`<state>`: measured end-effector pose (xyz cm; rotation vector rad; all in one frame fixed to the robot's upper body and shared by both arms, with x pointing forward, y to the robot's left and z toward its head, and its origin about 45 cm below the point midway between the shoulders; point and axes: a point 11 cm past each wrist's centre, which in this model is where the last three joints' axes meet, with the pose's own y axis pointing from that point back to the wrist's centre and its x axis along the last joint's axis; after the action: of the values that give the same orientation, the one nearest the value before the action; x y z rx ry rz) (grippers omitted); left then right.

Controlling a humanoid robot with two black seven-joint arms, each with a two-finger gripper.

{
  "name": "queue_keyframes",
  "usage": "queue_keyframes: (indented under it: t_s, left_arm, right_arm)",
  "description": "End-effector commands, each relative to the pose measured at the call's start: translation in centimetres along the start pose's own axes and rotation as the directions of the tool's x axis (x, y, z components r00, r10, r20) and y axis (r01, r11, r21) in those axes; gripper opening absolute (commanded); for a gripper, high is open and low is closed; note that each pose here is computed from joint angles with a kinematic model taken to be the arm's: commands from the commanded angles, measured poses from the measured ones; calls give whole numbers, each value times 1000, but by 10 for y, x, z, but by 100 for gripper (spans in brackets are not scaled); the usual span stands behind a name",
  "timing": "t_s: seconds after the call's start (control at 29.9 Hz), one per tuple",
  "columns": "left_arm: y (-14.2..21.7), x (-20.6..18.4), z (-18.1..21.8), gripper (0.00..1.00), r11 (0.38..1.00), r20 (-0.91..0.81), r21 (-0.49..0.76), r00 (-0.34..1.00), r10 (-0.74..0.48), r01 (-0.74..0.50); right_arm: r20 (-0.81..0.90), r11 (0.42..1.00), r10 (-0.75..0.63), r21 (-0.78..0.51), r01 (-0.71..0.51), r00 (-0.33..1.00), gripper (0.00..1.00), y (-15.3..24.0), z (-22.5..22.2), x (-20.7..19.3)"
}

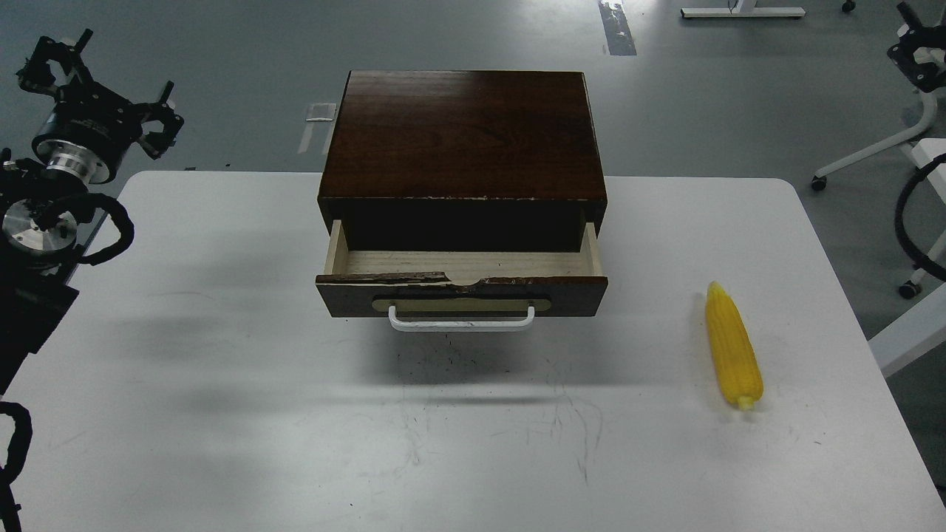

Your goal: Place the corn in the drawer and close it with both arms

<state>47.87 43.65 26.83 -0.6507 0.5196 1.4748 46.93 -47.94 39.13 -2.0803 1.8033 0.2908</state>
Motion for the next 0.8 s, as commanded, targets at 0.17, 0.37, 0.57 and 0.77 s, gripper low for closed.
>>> queue_keyframes:
  t_s: [0.17, 0.37, 0.57, 0.77]
  left_arm:
    - [1, -2, -9, 98, 999, 44, 35, 999, -12, 10]
    - [2, -1, -21, 98, 999, 29, 49, 1000, -10, 8]
    - [6, 5, -24, 98, 999, 24, 43, 1000, 3, -4]
    - [7, 7, -19, 98, 999, 31, 36, 999, 7, -8]
  right_arm:
    - [-451, 963, -229, -233, 134, 863, 100, 6, -19, -48]
    - [-718, 896, -407, -435, 93, 565, 100, 14, -4, -75]
    - [-785, 848, -502, -530, 26, 363, 100, 18, 13, -74]
    - [-682, 684, -712, -728, -55, 170, 100, 52, 83, -67]
